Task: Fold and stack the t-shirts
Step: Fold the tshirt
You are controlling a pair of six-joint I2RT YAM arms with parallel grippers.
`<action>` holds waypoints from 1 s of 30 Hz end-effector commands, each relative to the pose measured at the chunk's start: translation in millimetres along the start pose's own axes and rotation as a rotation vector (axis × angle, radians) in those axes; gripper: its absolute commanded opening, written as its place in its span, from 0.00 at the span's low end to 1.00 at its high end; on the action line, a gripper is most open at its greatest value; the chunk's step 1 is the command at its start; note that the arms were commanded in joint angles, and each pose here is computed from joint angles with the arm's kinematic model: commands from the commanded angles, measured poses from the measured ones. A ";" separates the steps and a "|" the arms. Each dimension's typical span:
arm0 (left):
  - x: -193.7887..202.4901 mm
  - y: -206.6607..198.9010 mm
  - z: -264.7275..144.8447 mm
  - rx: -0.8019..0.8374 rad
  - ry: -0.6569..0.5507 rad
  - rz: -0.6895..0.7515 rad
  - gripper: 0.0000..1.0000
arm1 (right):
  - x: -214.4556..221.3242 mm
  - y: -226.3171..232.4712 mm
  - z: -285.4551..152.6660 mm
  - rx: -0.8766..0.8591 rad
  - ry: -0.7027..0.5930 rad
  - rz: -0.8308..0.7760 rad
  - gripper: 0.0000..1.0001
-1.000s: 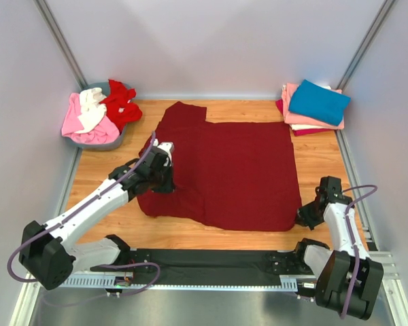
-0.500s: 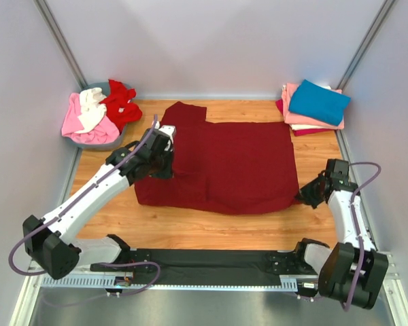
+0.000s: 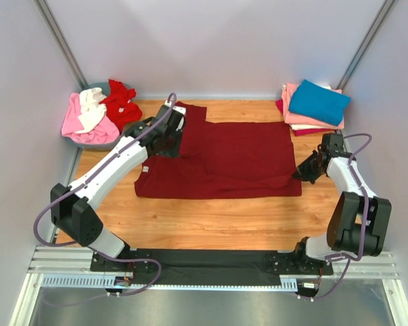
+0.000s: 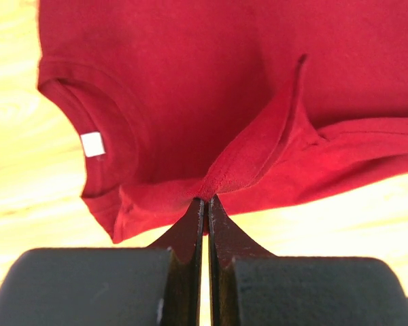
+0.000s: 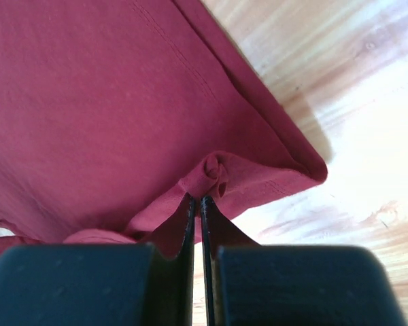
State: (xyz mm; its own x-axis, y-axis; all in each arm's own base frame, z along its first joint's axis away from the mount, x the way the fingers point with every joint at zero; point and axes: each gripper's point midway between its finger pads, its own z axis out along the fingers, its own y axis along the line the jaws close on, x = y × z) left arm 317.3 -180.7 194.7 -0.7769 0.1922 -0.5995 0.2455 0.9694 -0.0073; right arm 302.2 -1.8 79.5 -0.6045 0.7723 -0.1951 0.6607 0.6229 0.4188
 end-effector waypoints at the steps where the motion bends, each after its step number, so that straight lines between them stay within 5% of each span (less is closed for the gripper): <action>1: -22.4 13.7 0.3 -0.048 -0.035 0.026 0.00 | -19.1 20.7 0.8 -0.047 -0.033 -0.034 0.01; 23: -80.2 44.6 71.7 -0.094 -0.050 0.070 0.00 | -41.6 29.2 43.1 0.015 -0.013 0.040 0.01; 30: -74.4 65.5 112.8 -0.208 0.033 0.083 0.00 | -44.9 27.8 65.3 0.040 0.023 0.063 0.17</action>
State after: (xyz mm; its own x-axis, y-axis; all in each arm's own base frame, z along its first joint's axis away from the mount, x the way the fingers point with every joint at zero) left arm 441.3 -161.8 143.7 -0.7925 0.2577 -0.5527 0.2163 0.9662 0.1403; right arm 354.7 -5.9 33.8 -0.5926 0.7992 -0.1007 0.7264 0.5842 0.3621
